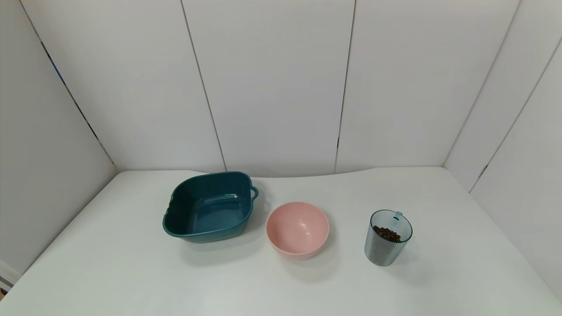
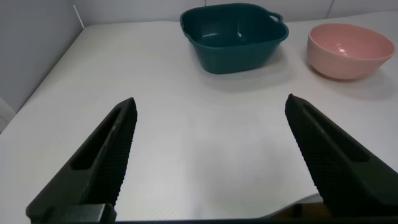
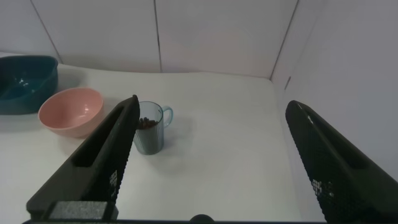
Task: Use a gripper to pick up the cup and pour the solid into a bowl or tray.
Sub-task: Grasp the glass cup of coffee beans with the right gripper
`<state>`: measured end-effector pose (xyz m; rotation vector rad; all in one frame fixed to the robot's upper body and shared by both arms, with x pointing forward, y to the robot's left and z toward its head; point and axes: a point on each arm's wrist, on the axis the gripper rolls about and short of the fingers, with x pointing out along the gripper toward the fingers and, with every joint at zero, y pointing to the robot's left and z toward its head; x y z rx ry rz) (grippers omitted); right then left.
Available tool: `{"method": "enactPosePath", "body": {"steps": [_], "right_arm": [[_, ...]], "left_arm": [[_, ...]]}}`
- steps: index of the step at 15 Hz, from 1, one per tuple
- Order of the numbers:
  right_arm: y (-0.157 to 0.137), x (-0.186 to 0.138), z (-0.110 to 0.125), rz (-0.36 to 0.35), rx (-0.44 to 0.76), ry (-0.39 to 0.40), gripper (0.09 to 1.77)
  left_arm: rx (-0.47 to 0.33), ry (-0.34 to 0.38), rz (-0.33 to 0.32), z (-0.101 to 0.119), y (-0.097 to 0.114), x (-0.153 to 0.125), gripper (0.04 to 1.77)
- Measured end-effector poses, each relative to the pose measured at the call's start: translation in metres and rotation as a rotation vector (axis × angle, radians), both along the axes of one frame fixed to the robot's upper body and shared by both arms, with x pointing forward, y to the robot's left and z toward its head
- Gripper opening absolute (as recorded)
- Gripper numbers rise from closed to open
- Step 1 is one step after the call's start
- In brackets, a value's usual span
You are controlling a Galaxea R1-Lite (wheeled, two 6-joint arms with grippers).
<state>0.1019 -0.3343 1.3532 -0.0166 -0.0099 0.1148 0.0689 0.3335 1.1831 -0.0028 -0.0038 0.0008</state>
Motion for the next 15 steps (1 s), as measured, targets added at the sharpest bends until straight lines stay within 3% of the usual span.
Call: {"method": "enactPosePath", "body": {"steps": [2, 5, 11, 15], "right_arm": [[0.002, 0.028, 0.013, 0.062, -0.013, 0.070, 1.71], [0.006, 0.068, 0.006, 0.117, -0.078, 0.208, 1.71], [0.028, 0.116, -0.043, 0.254, -0.146, 0.491, 1.71], [0.049, 0.142, -0.081, 0.305, -0.194, 0.557, 1.71]], "left_arm": [[0.000, 0.000, 0.000, 0.000, 0.000, 0.000, 1.72], [0.000, 0.000, 0.000, 0.000, 0.000, 0.000, 1.72], [0.000, 0.000, 0.000, 0.000, 0.000, 0.000, 1.72], [0.000, 0.000, 0.000, 0.000, 0.000, 0.000, 1.72]]}}
